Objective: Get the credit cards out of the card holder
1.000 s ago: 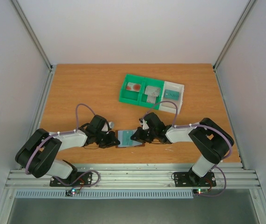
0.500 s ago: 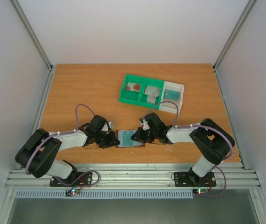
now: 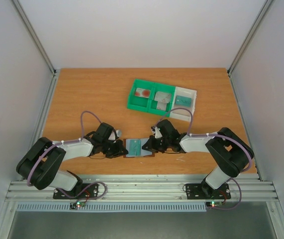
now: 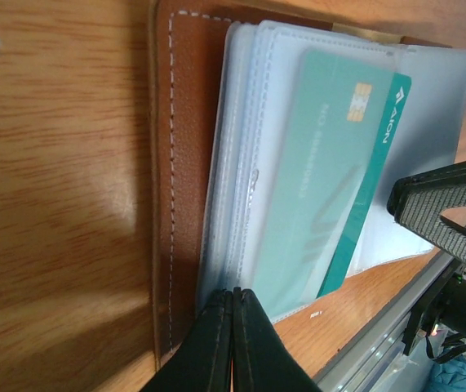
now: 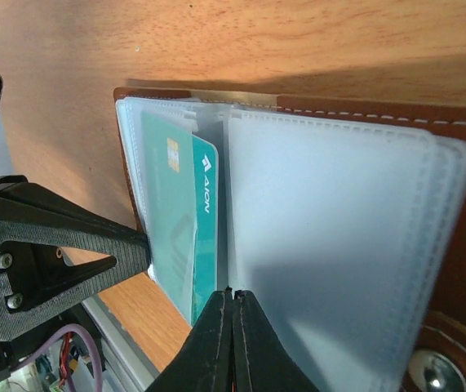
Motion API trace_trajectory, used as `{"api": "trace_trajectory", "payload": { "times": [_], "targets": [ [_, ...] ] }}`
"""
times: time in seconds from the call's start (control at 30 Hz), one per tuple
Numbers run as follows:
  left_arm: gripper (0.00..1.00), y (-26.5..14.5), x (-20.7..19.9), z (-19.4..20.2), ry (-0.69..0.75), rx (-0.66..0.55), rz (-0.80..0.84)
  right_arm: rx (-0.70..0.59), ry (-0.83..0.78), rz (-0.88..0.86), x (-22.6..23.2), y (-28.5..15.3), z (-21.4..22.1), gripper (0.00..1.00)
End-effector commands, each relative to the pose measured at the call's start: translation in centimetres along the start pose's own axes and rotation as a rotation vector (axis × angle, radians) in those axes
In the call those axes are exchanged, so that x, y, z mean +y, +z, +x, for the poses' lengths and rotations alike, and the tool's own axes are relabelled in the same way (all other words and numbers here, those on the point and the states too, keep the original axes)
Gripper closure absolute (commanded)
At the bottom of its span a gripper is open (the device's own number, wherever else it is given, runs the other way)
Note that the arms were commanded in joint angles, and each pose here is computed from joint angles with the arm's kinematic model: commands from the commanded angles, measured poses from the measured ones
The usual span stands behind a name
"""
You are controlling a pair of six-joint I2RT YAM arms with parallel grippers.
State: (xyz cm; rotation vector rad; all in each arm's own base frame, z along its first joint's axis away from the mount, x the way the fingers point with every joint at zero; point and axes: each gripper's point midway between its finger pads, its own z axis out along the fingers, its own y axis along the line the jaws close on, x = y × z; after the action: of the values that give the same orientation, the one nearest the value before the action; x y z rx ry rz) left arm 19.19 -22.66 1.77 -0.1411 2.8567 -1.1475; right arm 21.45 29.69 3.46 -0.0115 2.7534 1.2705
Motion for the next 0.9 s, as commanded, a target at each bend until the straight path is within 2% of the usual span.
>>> {"api": "trace_trajectory", "payload": {
  "times": [0.0,0.13,0.37,0.8,0.87],
  "targets": [
    [0.96,0.3,2.6,0.8,-0.043,0.002,-0.088,-0.012,-0.014,-0.011,0.4,-0.4,-0.2,0.99],
    [0.96,0.2,2.5,0.8,-0.042,0.002,-0.085,-0.011,-0.02,-0.029,0.8,-0.4,-0.3,0.98],
    [0.96,0.1,2.4,0.8,-0.042,-0.003,-0.081,-0.002,-0.015,-0.051,0.9,0.6,-0.2,0.84],
    [0.96,0.1,2.4,0.9,-0.044,-0.003,-0.077,0.022,-0.015,-0.049,0.4,2.5,0.2,0.84],
    [0.96,0.1,2.4,0.9,-0.043,-0.003,-0.077,0.023,-0.013,-0.058,0.5,2.6,0.3,0.88]
  ]
}}
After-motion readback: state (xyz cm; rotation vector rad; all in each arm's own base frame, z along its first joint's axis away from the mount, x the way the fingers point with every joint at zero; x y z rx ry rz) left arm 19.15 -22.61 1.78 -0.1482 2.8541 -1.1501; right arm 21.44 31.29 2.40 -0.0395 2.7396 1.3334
